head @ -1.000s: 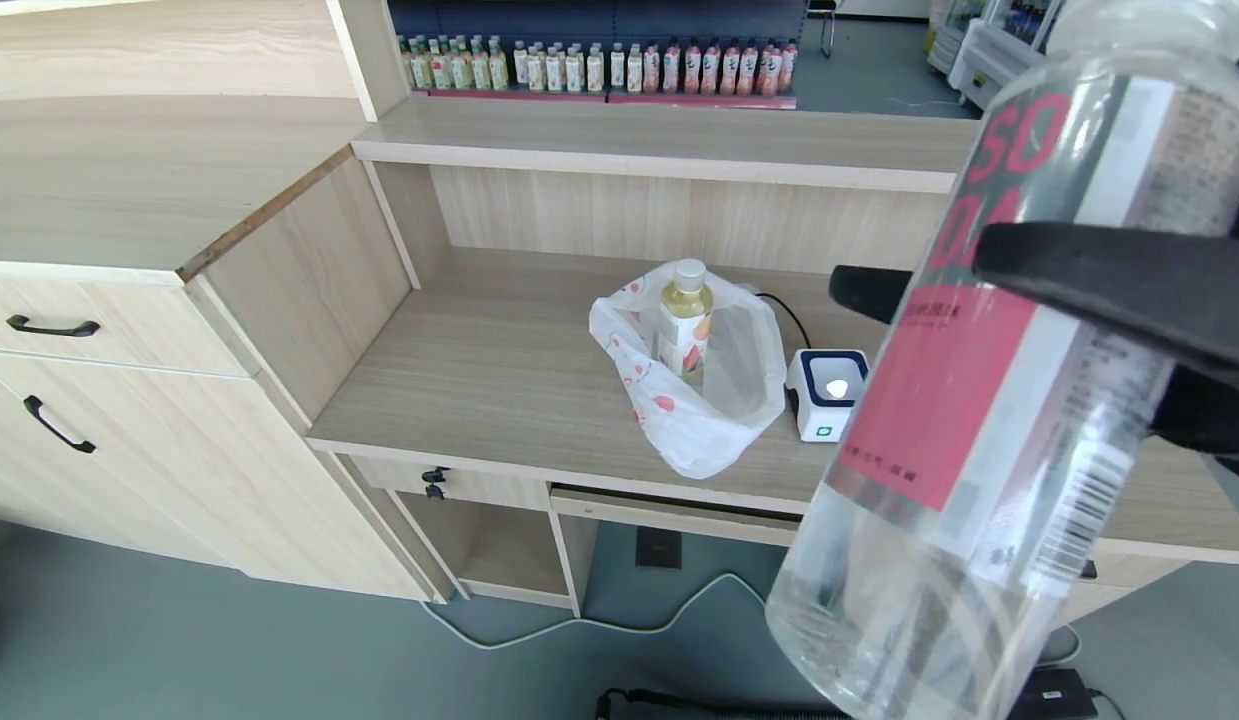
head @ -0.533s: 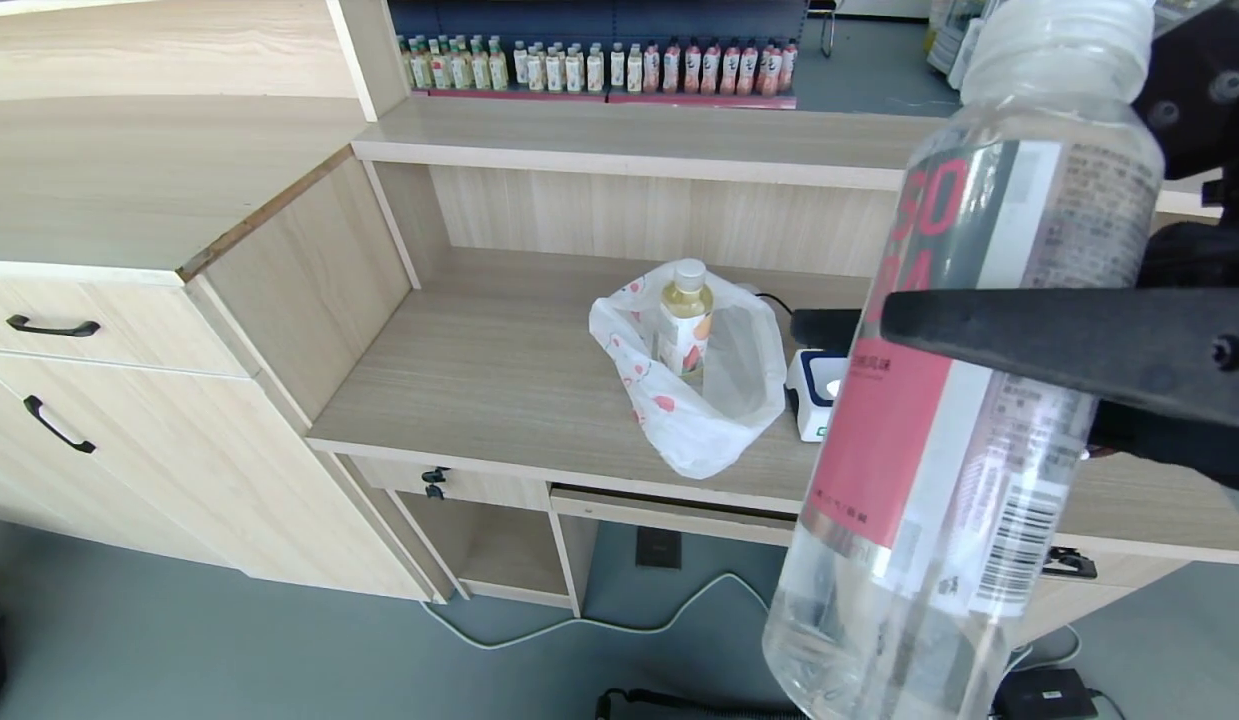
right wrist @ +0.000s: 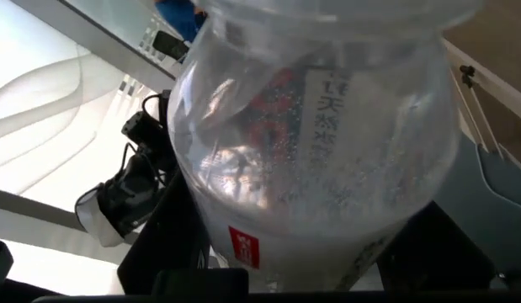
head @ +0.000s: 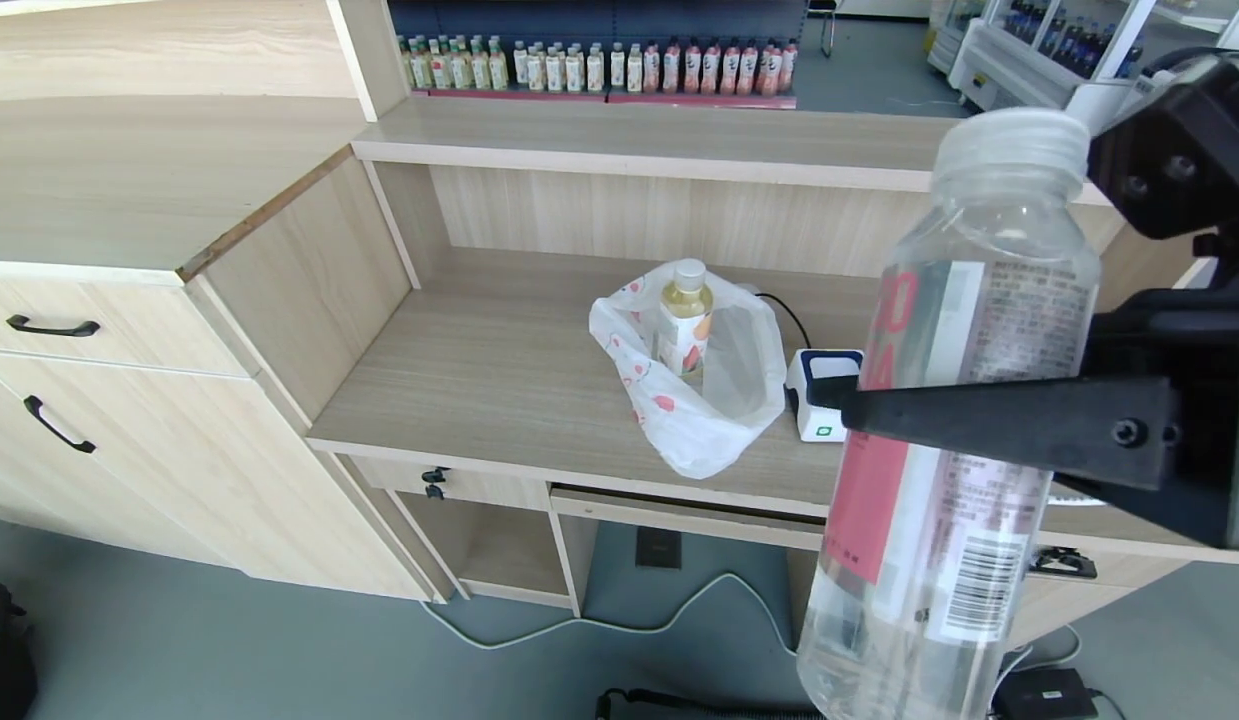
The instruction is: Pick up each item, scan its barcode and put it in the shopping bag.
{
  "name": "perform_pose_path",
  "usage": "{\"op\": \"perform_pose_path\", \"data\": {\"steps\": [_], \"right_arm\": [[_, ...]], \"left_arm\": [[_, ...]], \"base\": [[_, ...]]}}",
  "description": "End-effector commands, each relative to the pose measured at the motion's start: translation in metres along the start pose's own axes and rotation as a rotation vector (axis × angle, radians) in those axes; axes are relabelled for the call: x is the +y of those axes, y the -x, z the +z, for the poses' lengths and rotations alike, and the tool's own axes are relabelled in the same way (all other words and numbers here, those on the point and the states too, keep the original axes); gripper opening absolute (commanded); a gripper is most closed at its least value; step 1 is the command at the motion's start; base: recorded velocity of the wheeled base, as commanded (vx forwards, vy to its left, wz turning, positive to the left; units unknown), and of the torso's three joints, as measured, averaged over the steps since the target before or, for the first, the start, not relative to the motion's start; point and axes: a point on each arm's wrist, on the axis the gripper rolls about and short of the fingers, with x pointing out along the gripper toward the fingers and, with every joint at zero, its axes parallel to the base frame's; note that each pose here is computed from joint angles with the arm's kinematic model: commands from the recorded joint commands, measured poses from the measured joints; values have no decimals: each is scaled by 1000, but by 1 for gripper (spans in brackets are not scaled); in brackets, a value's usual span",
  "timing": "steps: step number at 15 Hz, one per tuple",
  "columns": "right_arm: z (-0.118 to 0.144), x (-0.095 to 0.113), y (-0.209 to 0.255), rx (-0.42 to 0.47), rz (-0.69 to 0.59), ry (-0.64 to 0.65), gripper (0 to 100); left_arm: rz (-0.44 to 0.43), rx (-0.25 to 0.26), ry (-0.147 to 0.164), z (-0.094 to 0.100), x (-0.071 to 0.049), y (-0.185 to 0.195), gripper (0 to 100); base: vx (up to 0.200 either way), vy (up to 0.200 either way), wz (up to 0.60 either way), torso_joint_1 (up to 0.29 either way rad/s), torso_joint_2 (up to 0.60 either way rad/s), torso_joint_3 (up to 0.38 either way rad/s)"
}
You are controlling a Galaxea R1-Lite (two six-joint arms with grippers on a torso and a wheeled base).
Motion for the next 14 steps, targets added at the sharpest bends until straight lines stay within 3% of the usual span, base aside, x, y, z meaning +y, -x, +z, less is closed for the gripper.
{"op": "perform_pose_path", "data": {"steps": [1,8,14], "right_arm": [[3,5,4,-15,5,15,0],[20,19,8,-50,35,40,0],[13,19,7,-20,36,21,0]], "left_arm": [[1,-1,0,0,0,0,100],[1,-1,0,0,0,0,100],[2,-1,0,0,0,0,100]], "base": [[0,0,0,0,0,0],[0,0,0,0,0,0],[0,0,0,0,0,0]]}}
